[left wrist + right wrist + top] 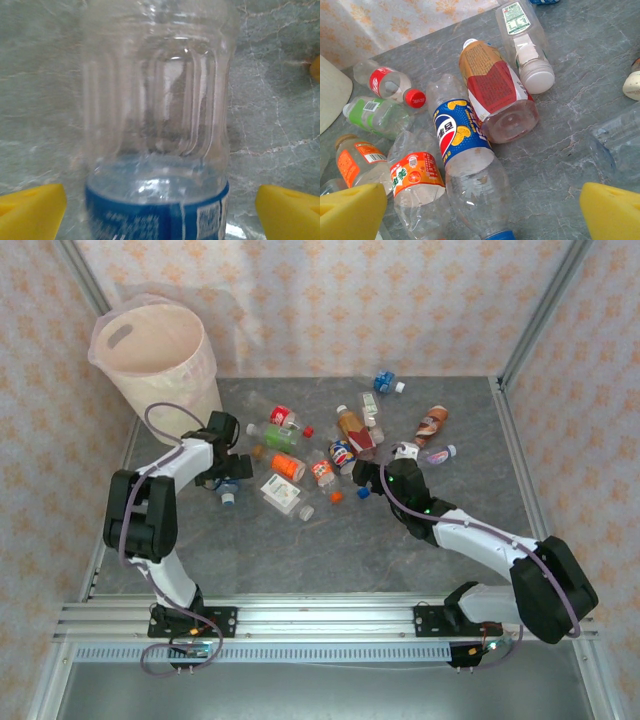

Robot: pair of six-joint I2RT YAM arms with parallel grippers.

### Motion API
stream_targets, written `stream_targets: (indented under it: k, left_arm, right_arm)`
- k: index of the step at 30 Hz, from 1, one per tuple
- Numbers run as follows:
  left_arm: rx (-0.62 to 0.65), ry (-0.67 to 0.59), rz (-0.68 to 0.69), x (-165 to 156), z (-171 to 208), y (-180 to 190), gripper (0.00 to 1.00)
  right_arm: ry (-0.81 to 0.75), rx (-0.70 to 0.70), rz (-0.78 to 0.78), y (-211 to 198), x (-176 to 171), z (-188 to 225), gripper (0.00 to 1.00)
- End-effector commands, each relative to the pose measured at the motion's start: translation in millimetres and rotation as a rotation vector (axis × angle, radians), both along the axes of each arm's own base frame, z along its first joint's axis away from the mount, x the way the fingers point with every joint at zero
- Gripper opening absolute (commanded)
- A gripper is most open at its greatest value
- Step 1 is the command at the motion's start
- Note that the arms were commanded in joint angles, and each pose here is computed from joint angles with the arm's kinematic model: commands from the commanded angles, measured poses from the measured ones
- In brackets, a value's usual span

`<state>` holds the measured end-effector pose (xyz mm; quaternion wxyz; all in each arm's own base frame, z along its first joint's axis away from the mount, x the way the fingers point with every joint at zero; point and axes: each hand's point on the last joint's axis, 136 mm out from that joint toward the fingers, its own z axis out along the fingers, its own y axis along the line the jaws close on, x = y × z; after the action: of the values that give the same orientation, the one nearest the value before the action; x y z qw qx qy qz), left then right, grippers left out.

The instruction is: Put the plastic bottles in the bin

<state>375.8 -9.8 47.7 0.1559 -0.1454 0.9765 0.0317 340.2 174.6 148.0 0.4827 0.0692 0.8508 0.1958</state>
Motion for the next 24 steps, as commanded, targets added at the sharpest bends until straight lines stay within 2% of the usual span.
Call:
stream_targets:
  k: [1,10,16,24]
  left_arm:
    - [-0.056,-0.045,-0.032,16.4,-4.3,-6.7,0.94]
    - [-0.043,-0.018,-0.021,20.0,-16.2,-3.5,0.85]
    - [-0.007,0.004,-0.003,16.9,-17.1,3.6,0.74]
    - [0.013,-0.070,-0.009,13.2,15.7,2.7,0.62]
  right_arm:
    - [-0.036,0.011,-0.018,-0.3,7.2,13.1,0.99]
    - [-0.023,0.011,-0.011,0.5,5.9,12.1,0.99]
    - [-0.028,0.015,-0.019,-2.1,3.8,13.5,0.99]
    - [-0.054,0.019,-0.043,-8.1,2.6,21.9,0.99]
